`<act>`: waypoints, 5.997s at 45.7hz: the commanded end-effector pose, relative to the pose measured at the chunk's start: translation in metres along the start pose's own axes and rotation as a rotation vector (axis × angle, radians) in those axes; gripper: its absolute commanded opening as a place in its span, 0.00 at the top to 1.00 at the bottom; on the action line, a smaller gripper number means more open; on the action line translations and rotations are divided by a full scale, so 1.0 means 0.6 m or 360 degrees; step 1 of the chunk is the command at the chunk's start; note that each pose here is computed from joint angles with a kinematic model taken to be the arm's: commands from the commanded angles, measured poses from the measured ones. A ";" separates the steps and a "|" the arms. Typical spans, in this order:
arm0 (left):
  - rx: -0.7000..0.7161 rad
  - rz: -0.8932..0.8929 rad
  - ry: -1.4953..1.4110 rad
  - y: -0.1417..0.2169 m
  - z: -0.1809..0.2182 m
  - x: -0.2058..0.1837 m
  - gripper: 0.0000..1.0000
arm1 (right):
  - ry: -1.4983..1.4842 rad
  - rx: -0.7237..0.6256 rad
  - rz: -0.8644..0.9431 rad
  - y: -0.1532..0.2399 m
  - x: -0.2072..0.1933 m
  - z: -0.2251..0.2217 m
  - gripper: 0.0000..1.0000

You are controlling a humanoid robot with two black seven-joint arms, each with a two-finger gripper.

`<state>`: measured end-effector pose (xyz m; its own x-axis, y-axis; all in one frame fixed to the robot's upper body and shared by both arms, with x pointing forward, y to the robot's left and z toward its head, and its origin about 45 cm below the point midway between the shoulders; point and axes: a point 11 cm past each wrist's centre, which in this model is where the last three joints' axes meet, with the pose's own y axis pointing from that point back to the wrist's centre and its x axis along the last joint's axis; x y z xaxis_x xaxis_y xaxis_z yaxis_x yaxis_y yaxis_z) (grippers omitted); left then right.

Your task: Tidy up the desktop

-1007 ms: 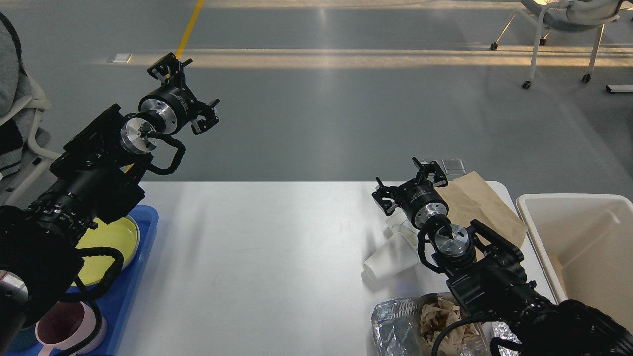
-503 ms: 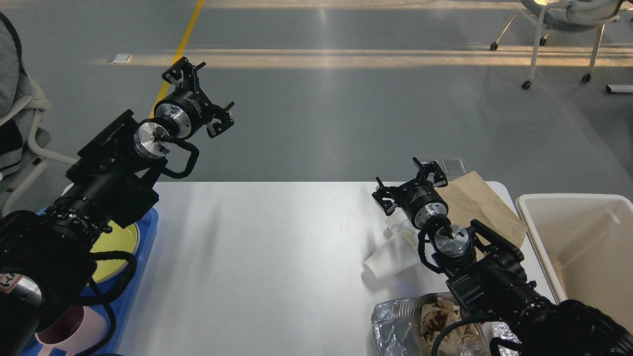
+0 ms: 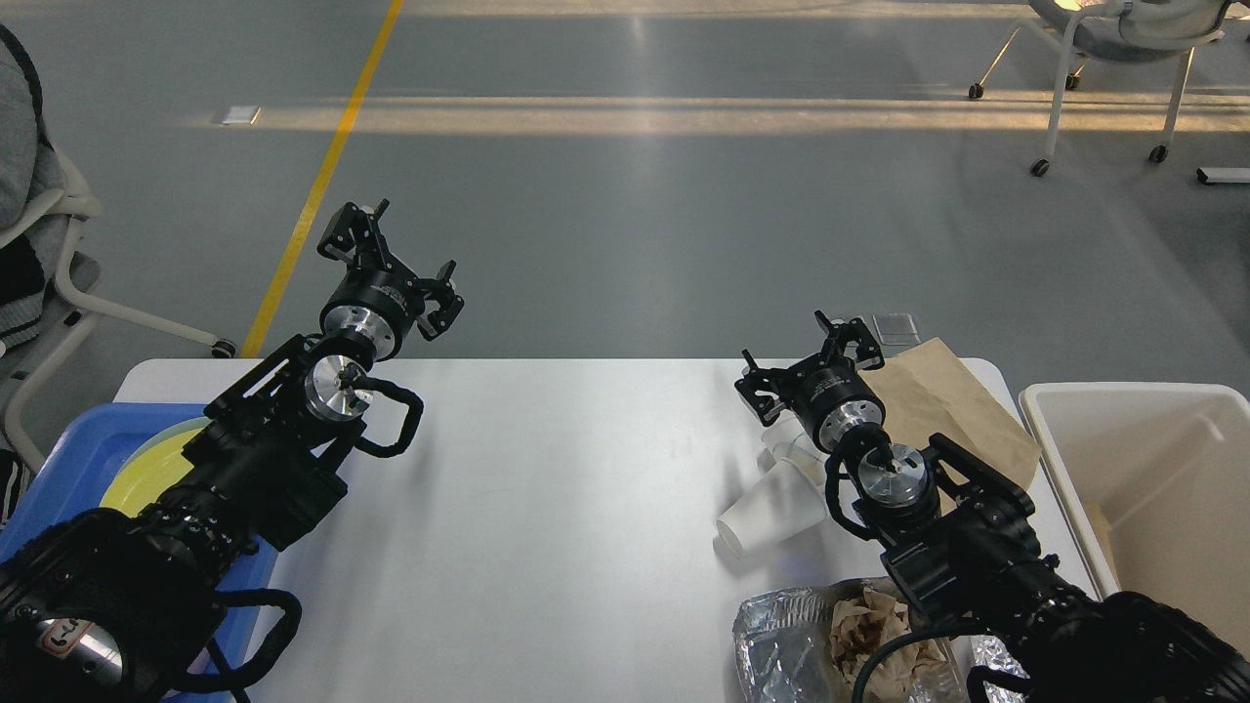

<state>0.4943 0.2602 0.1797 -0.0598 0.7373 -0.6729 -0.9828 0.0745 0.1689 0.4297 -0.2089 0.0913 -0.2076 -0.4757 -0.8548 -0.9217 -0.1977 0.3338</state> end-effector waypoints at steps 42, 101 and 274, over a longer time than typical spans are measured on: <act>-0.0328 -0.0052 0.0138 0.054 -0.016 0.075 0.00 | 0.0000 0.0000 0.0000 0.000 0.000 0.000 0.00; -0.0328 -0.0055 0.0139 0.054 -0.016 0.075 0.00 | 0.0035 -0.0022 -0.0003 0.000 0.000 0.005 0.00; -0.0328 -0.0052 0.0138 0.054 -0.016 0.075 0.00 | 0.3587 -0.0992 -0.0899 0.374 -0.665 -0.317 0.00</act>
<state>0.4582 0.2893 0.1480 -0.0330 0.6754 -0.7367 -0.9989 -0.0476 0.0011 0.3611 -0.2224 0.6013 0.8098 -0.0306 0.5859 -0.5141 -0.5182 0.6835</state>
